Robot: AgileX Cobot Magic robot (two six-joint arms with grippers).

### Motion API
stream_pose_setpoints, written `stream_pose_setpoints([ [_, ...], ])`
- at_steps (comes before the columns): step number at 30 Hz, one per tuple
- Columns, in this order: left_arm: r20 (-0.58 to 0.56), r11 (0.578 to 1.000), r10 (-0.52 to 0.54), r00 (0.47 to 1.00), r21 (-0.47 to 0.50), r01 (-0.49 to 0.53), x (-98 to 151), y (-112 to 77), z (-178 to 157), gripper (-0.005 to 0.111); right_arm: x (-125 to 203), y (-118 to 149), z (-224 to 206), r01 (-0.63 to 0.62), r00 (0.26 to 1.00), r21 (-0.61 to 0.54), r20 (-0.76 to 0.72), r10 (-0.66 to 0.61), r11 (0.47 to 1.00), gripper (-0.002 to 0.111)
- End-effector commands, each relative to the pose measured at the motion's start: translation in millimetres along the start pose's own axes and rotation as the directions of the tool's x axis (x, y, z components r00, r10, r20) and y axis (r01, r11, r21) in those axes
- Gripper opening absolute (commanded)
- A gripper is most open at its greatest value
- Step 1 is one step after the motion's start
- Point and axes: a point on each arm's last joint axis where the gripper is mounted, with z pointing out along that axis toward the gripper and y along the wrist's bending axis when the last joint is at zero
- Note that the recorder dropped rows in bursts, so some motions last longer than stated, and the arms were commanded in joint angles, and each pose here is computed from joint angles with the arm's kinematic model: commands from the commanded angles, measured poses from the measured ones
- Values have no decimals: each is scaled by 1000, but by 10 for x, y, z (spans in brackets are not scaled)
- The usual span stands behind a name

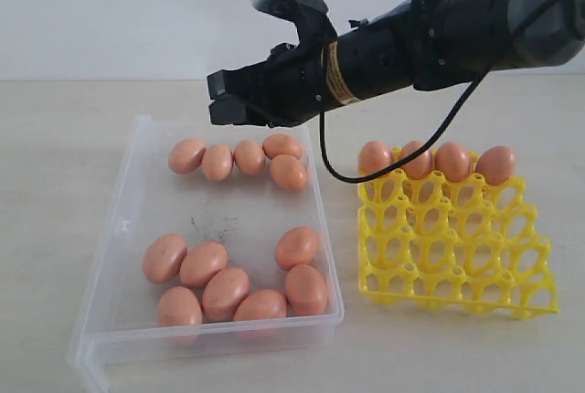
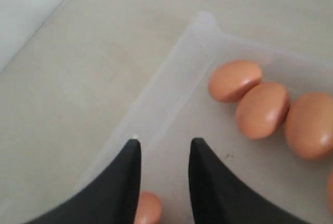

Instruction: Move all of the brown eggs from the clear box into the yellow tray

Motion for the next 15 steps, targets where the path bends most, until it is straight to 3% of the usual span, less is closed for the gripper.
stream_pose_setpoints([
  [1, -1, 1000, -1, 1000, 8, 1, 10, -5, -1, 4, -58, -153, -3, 44, 998, 131, 48, -51, 990, 26],
  [3, -1, 1000, -1, 1000, 8, 1, 10, -5, -1, 4, 15, -218, 81, 83, 996, 137, 18, -86, 987, 26],
  [5, -1, 1000, -1, 1000, 8, 1, 10, -5, -1, 4, 73, -226, 124, 336, 942, 101, -36, -334, 936, 26],
  [6, -1, 1000, -1, 1000, 8, 1, 10, -5, -1, 4, 92, -262, 107, 525, 851, 129, -70, -521, 841, 25],
  [7, -1, 1000, -1, 1000, 8, 1, 10, -5, -1, 4, 88, -275, 93, 599, 801, 146, -87, -593, 788, 25],
  [9, -1, 1000, -1, 1000, 8, 1, 10, -5, -1, 4, 101, -384, 72, 755, 653, 224, -182, -735, 616, 19],
  [11, -1, 1000, -1, 1000, 8, 1, 10, -5, -1, 4, 111, -384, 97, 843, 530, 271, -276, -802, 464, 0],
  [13, -1, 1000, -1, 1000, 8, 1, 10, -5, -1, 4, 97, -356, 118, 893, 429, 314, -371, -824, 323, 0],
  [15, -1, 1000, -1, 1000, 8, 1, 10, -5, -1, 4, 48, -305, 100, 925, 288, 373, -555, -781, 76, 0],
])
